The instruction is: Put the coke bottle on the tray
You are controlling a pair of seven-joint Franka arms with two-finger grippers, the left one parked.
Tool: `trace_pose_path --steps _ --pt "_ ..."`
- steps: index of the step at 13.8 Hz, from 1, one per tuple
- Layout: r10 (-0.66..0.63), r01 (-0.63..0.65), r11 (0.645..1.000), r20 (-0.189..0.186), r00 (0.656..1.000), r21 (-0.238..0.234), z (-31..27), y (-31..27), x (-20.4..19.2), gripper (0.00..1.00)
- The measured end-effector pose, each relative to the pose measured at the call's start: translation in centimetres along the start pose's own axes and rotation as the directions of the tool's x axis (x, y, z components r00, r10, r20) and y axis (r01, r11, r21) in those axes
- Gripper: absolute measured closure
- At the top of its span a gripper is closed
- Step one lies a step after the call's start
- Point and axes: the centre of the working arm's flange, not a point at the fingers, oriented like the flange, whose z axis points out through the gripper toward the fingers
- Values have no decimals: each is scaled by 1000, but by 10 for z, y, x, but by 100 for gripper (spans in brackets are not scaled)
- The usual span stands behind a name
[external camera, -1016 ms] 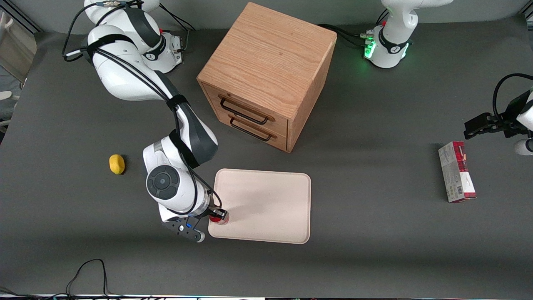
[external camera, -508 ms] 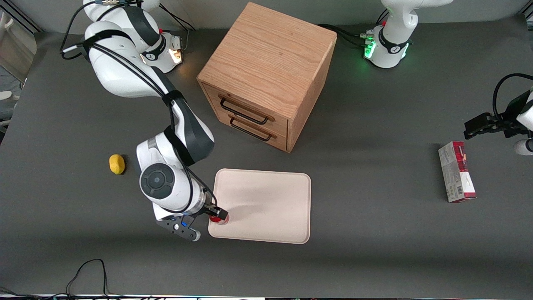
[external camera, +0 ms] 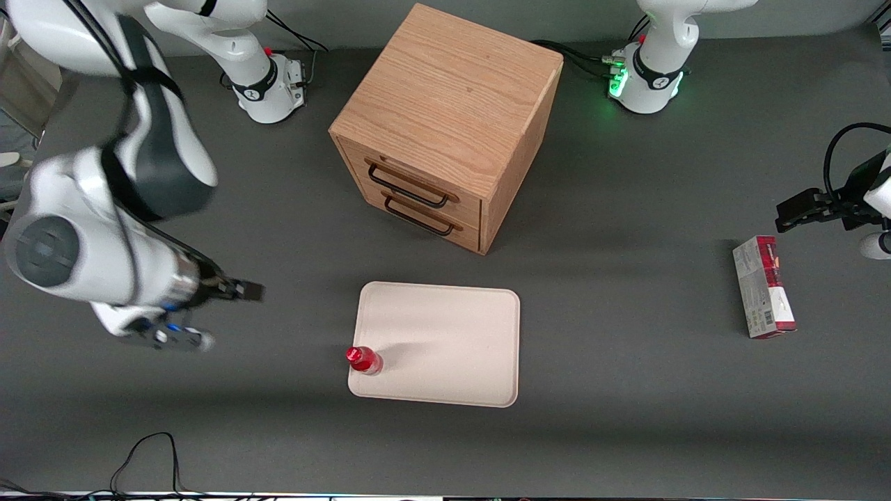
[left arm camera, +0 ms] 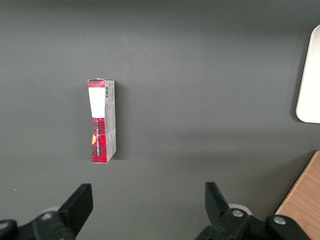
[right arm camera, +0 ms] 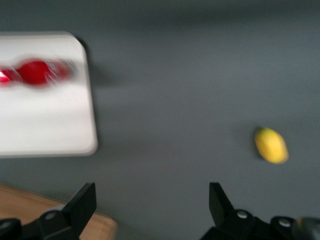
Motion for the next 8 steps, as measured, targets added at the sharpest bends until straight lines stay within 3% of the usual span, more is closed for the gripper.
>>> trace_pose_path --steps 2,4,6,8 --pt "-54 54 998 3 999 -10 -13 49 -46 0" --pt "-88 88 996 -25 996 17 -34 82 -86 0" --pt "-101 103 994 -63 993 33 -57 91 -113 0" --pt "-125 127 991 -74 989 32 -68 81 -123 0"
